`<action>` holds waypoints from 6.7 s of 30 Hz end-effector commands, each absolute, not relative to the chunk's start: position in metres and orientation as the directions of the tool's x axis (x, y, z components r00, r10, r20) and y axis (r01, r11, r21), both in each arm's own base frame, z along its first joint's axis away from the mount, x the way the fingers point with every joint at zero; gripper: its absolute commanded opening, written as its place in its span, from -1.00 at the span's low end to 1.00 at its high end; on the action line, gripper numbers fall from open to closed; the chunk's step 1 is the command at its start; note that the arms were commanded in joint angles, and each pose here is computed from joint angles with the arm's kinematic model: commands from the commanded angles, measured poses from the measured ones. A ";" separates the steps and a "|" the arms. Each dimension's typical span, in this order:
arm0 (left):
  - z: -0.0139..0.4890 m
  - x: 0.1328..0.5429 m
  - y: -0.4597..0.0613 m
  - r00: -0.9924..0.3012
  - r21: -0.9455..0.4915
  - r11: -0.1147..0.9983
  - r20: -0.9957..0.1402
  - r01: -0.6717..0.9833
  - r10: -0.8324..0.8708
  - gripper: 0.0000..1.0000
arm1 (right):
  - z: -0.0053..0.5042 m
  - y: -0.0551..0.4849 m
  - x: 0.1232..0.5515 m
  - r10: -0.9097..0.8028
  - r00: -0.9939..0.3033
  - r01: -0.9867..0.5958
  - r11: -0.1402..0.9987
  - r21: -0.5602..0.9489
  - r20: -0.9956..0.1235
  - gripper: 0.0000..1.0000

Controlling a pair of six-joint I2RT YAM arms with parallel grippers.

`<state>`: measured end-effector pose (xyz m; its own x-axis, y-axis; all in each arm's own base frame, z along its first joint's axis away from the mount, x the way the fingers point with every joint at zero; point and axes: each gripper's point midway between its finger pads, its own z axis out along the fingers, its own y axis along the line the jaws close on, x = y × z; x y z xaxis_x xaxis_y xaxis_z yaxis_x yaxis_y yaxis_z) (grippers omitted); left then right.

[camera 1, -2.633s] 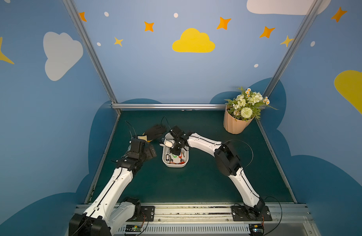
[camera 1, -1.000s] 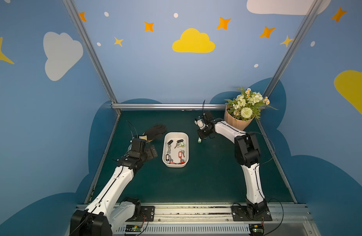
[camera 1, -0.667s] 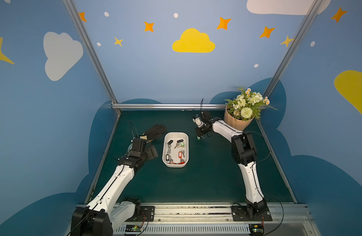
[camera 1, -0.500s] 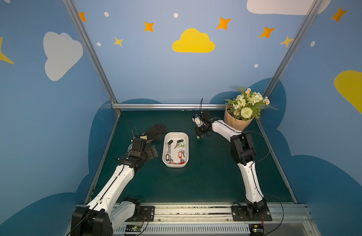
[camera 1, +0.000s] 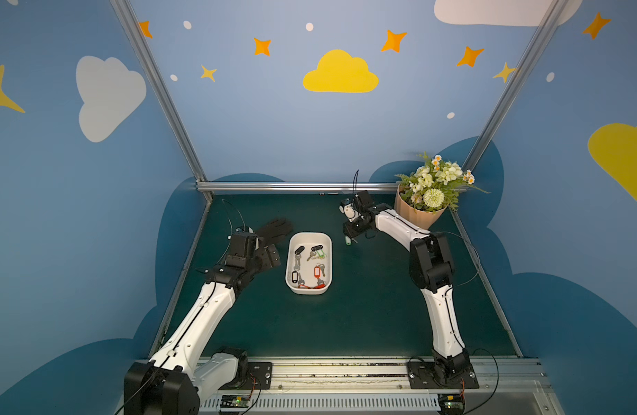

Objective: Take the keys out of the storage box
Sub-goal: Place the key at the center of the board, then pick up the key from the storage box, then place the key at the center of the board.

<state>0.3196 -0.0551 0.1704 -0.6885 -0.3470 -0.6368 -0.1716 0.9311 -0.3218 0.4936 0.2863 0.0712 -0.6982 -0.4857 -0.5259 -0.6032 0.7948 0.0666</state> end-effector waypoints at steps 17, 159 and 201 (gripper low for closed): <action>0.170 0.319 -0.083 -0.733 -0.419 0.906 -0.599 -0.057 -0.323 1.00 | 0.214 0.376 0.392 -0.441 -0.499 -0.764 0.630 0.139 -0.746 0.41; 0.180 0.299 -0.023 -0.508 -0.362 0.889 -0.730 -0.282 -0.458 0.98 | 0.057 0.181 0.485 -0.375 -0.842 -0.339 0.927 -0.161 -0.387 -1.00; 0.157 0.322 -0.078 -0.711 -0.477 0.866 -0.557 -0.148 -0.428 0.99 | 0.209 0.201 0.416 -0.257 -0.713 -0.371 0.928 0.040 -0.653 0.42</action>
<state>0.3209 -0.0710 0.1522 -0.6988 -0.4234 -0.5765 -0.1686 0.8807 -0.4426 0.4265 0.1846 0.1911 -0.7451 -0.2700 -0.6098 -0.3331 0.9428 -0.0104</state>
